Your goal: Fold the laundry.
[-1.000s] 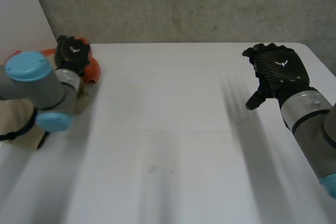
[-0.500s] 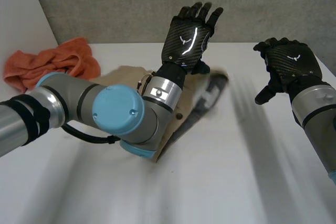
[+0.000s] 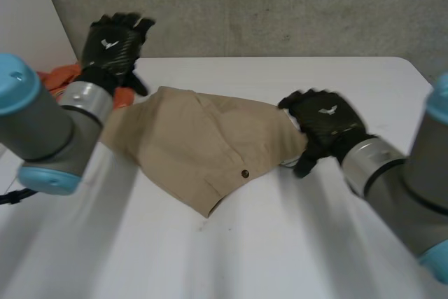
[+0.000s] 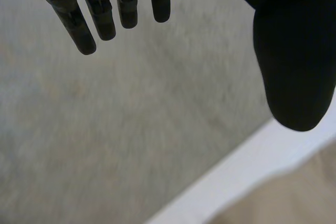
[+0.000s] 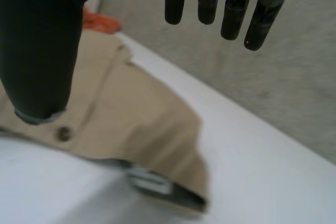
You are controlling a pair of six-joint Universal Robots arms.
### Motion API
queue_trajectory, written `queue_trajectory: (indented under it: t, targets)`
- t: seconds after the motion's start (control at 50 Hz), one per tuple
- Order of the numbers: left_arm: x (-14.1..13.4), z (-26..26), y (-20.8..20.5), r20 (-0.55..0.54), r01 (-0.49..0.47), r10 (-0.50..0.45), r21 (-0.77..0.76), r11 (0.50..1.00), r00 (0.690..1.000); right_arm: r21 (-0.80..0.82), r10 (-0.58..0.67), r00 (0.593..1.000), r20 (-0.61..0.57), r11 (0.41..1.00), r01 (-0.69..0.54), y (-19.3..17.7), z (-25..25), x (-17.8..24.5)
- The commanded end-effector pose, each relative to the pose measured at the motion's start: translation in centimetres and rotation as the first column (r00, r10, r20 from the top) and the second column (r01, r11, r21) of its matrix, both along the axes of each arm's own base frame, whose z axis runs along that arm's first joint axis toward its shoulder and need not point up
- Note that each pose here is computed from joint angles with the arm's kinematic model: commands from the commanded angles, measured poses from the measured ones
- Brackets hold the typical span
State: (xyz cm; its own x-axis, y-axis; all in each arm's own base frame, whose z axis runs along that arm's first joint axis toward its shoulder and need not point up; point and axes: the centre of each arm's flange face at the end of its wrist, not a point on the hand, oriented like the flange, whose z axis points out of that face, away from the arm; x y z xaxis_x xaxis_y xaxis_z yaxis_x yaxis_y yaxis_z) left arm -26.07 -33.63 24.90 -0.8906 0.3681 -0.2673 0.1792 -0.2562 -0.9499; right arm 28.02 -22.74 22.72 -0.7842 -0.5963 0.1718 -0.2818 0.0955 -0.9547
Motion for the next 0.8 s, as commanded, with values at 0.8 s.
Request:
queue_trajectory:
  t: [0.8]
  targets:
    - [7.2,-5.7,-0.9,0.202,-0.073,0.022,0.252,0.965,0.979,-0.488,-0.4,0.871,-0.287,0.843,0.226,-23.7,-6.8,-1.9]
